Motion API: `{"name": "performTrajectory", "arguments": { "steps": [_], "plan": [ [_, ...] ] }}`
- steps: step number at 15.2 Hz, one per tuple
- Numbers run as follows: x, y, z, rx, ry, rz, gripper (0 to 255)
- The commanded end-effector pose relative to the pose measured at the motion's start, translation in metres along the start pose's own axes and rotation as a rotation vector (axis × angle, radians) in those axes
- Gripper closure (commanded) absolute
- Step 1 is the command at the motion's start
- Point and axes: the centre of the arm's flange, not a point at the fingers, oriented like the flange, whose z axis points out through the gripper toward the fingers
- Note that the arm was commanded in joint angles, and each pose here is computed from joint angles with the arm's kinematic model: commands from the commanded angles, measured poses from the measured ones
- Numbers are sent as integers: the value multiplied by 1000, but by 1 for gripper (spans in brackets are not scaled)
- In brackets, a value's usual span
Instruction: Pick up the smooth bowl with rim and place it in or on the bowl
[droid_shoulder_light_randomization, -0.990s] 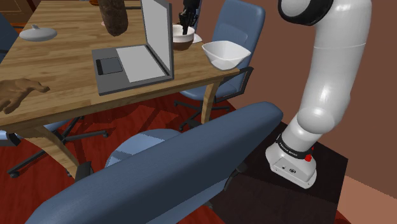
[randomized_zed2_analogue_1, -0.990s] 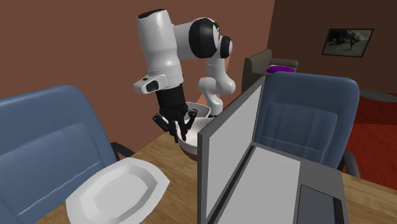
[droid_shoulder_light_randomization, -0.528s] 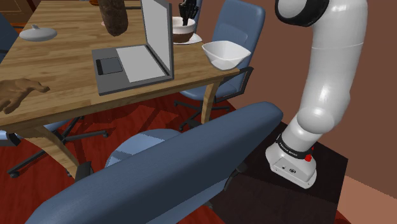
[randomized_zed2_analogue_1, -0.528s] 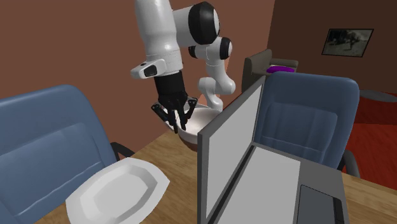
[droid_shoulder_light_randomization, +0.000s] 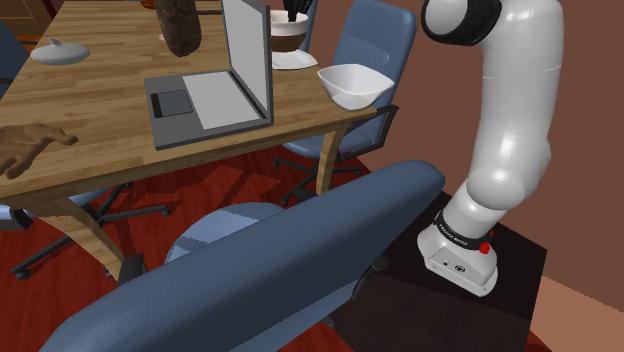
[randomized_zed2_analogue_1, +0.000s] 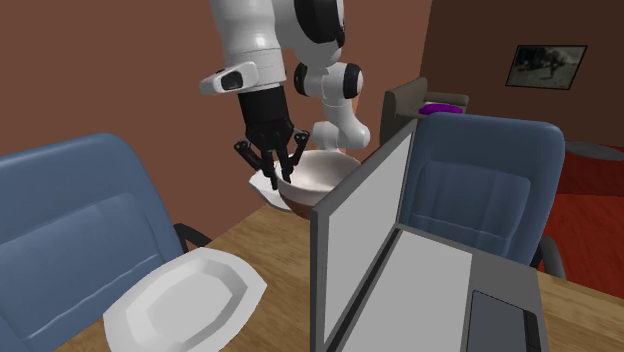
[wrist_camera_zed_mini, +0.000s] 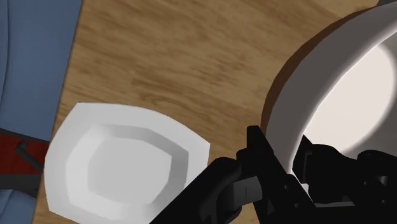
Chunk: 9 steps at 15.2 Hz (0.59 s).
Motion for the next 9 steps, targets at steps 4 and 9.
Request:
{"name": "performTrajectory", "arguments": {
  "steps": [4,9],
  "plan": [
    [-11,1,-22,0,0,0,255],
    [-71,24,-35,0,0,0,255]
  ]
}}
